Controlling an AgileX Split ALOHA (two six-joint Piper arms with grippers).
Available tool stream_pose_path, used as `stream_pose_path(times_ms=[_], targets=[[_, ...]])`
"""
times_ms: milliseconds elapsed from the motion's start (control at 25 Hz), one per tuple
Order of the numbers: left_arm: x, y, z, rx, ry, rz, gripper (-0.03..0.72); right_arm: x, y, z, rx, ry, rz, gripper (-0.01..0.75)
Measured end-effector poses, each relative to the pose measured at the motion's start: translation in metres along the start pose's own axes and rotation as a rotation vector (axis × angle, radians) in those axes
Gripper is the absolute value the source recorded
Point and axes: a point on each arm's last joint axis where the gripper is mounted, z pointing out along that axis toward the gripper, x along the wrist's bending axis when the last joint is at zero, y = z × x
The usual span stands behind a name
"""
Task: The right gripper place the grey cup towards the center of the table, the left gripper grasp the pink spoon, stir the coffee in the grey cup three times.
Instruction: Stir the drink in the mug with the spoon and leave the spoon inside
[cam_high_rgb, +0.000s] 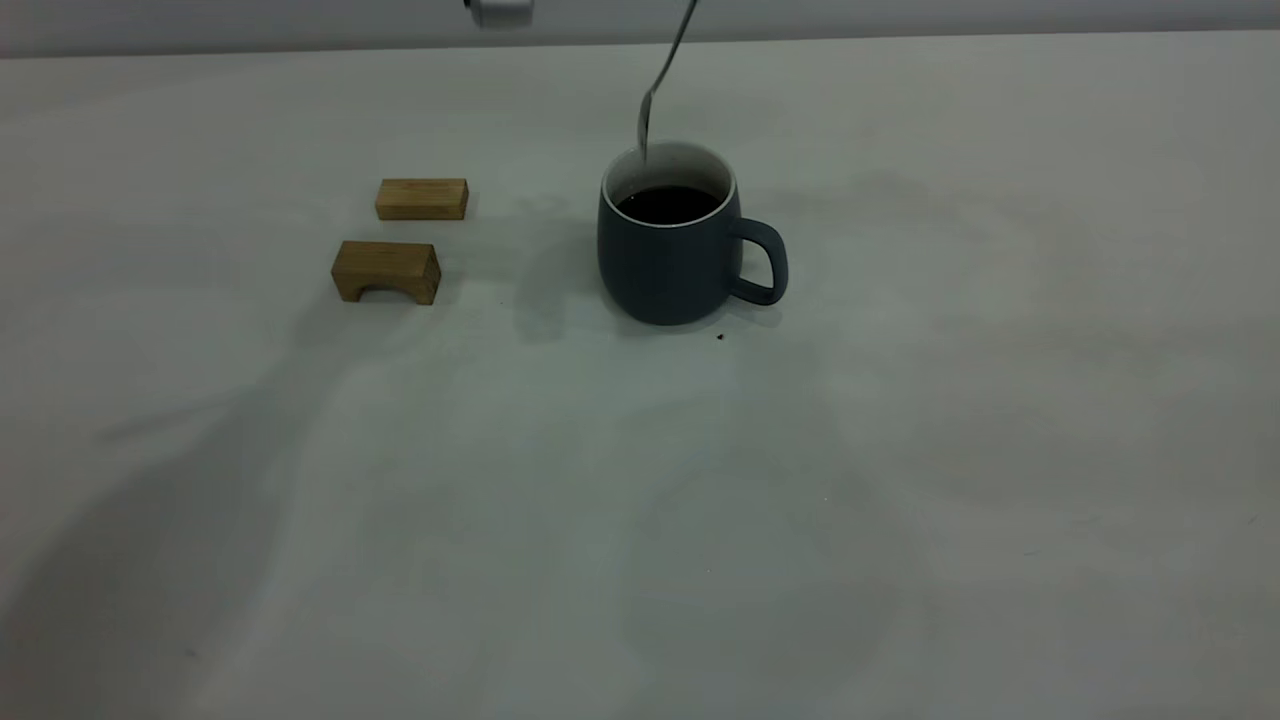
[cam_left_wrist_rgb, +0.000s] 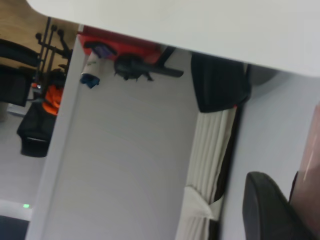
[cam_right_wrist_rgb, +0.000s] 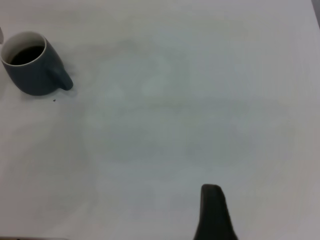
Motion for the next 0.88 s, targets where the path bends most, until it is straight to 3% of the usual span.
stream_pose_path(times_ms=[200,480,880], targets=[[-0.009,0.015,0.011,0.019,-0.037,-0.044,0.146,0.000,0.000,0.000,0.000,0.000,0.000,0.570],[-0.022,0.041,0.032,0.121,-0.070,-0.011,0.146,0.000,0.000,0.000,0.000,0.000,0.000,0.570],[-0.023,0.068,0.044,0.138,-0.006,-0.037,0.146,0.000,0.000,0.000,0.000,0.000,0.000,0.570]])
